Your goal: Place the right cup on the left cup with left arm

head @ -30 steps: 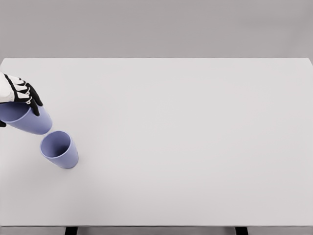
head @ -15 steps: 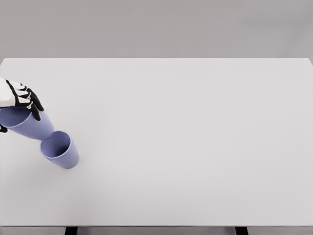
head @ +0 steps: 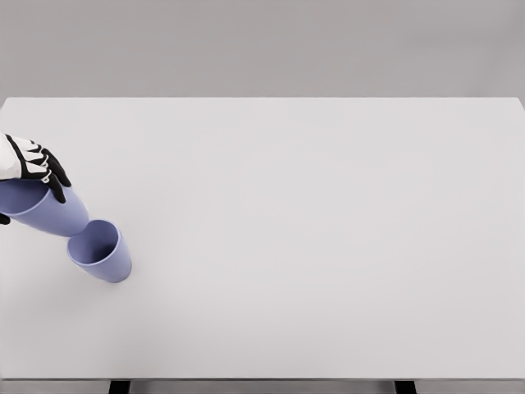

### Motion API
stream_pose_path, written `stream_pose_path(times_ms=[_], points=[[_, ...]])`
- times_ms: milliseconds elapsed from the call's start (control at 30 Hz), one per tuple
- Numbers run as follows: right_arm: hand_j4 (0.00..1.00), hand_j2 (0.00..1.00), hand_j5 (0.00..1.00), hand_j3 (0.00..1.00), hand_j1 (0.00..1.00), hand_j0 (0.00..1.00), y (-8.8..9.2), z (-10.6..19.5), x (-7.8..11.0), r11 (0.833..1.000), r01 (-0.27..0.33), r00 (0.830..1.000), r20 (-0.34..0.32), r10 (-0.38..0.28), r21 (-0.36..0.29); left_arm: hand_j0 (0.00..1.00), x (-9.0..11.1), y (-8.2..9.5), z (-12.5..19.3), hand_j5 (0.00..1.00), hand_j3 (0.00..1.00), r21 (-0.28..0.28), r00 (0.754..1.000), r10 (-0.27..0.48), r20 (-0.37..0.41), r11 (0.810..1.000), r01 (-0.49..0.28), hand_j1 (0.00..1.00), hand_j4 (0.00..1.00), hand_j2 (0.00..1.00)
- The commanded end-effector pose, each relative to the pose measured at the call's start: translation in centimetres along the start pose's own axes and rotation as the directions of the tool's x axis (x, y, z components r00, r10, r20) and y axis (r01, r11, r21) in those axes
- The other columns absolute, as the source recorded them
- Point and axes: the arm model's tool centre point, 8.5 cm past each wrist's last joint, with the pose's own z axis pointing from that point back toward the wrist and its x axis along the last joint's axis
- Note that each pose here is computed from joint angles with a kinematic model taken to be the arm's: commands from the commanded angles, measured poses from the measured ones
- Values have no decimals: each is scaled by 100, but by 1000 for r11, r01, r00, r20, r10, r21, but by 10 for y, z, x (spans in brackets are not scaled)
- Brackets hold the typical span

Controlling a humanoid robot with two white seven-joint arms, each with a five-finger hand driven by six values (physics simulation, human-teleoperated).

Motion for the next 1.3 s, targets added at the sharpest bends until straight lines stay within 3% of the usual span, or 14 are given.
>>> stream_pose_path(times_ms=[0,433,1267], points=[[100,100,100,100,100,100,0,0,0,1000,2,1000,-1,-2,0,61,0,0,1,61,61,4,1000,6,-2,1000,-6,61,61,61],[100,100,100,100,100,100,0,0,0,1000,0,1000,0,0,0,61,3,1,-12,61,61,5,999,3,34,1000,-3,61,61,61],[100,100,100,100,100,100,0,0,0,1000,0,1000,0,0,0,61,0,-7,-1,61,61,-12,1000,20,1,1000,-19,61,61,61]])
